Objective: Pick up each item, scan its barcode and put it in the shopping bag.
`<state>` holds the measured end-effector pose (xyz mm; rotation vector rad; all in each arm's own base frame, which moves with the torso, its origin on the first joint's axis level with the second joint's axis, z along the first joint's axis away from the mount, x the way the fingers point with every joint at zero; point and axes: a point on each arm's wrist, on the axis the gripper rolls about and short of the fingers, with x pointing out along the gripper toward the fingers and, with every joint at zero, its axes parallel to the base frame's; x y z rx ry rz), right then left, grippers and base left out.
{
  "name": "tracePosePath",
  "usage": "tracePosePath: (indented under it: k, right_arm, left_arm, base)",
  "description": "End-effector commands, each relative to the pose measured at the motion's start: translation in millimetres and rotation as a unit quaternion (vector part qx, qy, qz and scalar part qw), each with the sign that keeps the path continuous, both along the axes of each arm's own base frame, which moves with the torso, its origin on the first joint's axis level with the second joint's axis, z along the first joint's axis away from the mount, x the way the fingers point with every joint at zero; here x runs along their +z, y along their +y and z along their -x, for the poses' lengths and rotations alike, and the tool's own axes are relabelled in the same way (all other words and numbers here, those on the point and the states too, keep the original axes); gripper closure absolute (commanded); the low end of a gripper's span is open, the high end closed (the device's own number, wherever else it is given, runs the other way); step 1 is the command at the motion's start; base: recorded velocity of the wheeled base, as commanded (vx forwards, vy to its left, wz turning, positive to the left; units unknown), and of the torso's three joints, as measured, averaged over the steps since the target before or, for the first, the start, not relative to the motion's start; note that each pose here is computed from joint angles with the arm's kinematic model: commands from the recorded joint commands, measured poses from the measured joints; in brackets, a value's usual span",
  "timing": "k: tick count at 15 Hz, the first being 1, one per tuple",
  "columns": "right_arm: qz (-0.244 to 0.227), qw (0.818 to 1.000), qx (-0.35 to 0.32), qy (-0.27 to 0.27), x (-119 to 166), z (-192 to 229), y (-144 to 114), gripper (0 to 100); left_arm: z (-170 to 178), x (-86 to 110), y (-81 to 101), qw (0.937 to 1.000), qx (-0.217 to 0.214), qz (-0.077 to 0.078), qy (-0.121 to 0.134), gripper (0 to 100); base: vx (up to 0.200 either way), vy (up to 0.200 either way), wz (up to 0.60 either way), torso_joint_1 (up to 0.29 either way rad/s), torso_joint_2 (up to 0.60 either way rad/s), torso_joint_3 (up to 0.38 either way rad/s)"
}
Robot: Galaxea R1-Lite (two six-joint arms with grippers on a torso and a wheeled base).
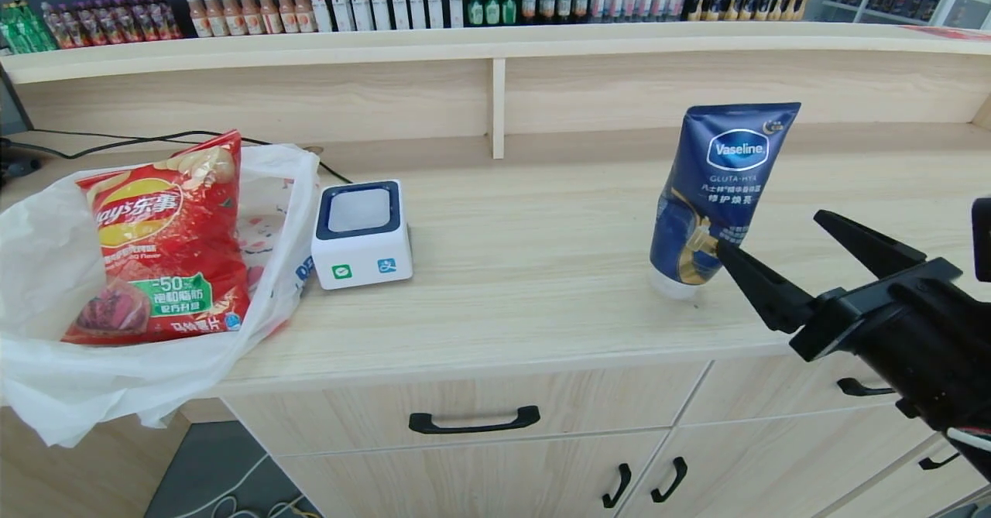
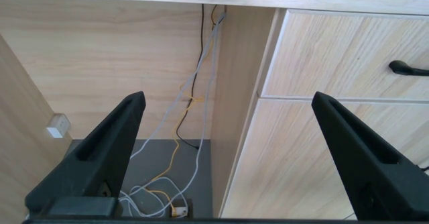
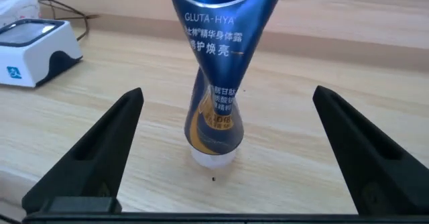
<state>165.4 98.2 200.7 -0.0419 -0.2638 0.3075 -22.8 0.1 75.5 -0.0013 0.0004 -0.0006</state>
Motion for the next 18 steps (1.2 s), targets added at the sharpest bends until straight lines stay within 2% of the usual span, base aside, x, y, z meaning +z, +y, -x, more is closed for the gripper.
tracePosePath:
  k: [1, 2, 3, 8, 10, 18]
  right_arm:
    - [-0.025, 1.000, -0.001, -0.008, 11.7, 11.9, 22.6, 0]
    - [-0.047, 0.999, -0.024, 0.003, 17.0, 14.9, 45.2, 0]
    - [-0.058, 0.997, -0.046, 0.013, 18.1, 15.2, 55.9, 0]
    - [-0.083, 0.991, -0.098, -0.026, 53.6, -9.7, 85.8, 0]
    - [-0.072, 0.991, -0.102, -0.038, 61.0, -11.1, 88.1, 0]
    - [-0.061, 0.993, -0.099, -0.032, 54.2, -14.0, 92.9, 0]
  left_arm:
    - [0.0, 0.0, 0.0, 1.0000, 0.000, 0.000, 0.000, 0]
    - [0.0, 0.0, 0.0, 1.0000, 0.000, 0.000, 0.000, 0]
    - [0.0, 0.0, 0.0, 1.0000, 0.000, 0.000, 0.000, 0]
    - [0.0, 0.0, 0.0, 1.0000, 0.000, 0.000, 0.000, 0]
    - [0.0, 0.0, 0.0, 1.0000, 0.000, 0.000, 0.000, 0]
    - [0.0, 0.0, 0.0, 1.0000, 0.000, 0.000, 0.000, 0]
  base:
    - [0.000, 0.000, 0.00, 0.000, 0.00, 0.000]
    - [0.000, 0.000, 0.00, 0.000, 0.00, 0.000]
    - [0.000, 0.000, 0.00, 0.000, 0.00, 0.000]
    - [0.000, 0.000, 0.00, 0.000, 0.00, 0.000]
    - [0.000, 0.000, 0.00, 0.000, 0.00, 0.000]
    - [0.000, 0.000, 0.00, 0.000, 0.00, 0.000]
